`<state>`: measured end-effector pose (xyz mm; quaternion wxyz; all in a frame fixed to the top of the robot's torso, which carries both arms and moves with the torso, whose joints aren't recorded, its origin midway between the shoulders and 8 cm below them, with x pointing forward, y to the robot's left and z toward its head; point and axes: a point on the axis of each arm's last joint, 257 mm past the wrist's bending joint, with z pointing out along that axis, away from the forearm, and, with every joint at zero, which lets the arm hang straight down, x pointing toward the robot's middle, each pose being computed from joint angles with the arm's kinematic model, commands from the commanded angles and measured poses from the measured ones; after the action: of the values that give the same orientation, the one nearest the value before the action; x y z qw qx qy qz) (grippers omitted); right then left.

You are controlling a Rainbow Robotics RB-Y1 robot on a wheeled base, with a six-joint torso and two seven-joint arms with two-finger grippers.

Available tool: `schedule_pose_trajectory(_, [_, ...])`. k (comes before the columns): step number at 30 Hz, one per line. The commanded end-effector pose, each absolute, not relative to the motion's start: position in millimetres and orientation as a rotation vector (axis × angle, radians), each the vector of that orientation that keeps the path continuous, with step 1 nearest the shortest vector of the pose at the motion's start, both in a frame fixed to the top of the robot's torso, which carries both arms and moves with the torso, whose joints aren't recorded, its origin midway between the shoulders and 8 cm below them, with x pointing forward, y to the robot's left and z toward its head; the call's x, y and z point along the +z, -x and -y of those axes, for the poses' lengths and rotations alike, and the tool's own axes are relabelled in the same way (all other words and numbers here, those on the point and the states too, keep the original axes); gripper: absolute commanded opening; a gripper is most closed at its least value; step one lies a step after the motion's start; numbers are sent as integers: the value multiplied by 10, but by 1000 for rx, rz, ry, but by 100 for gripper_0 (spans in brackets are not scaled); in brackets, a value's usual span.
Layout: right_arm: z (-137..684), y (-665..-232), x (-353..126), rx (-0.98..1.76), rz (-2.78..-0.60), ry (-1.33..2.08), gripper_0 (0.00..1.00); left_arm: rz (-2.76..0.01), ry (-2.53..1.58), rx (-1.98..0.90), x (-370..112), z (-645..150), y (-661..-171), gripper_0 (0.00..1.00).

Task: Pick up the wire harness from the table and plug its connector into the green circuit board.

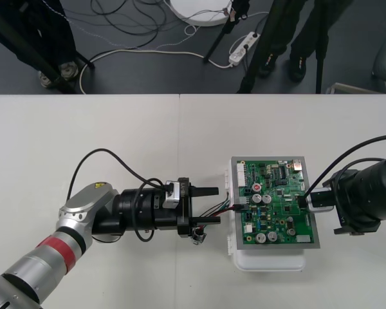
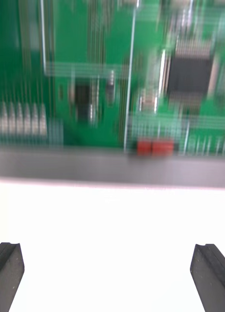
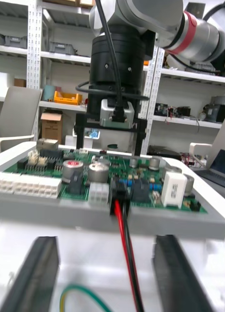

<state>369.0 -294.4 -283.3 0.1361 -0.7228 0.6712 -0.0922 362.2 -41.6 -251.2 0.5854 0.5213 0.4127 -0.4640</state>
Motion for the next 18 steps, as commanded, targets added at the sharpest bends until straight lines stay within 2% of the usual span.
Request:
schedule_pose_trajectory(1, [3217,-3797,-2538,-382,-1946,2085,100,-847,-1301,-1068,-2340,231,-3554,100])
schedule_pose_trajectory(12, [3527,-3750,-2351,-197,-2039,1935,100,-887,-1350,-1024,-2434,-159,-3625,100])
schedule_pose_trajectory(18, [3440,-3751,-2049,-67,-2007,1849,100,-937,-1460,-959,-2570,-561,-3696,100])
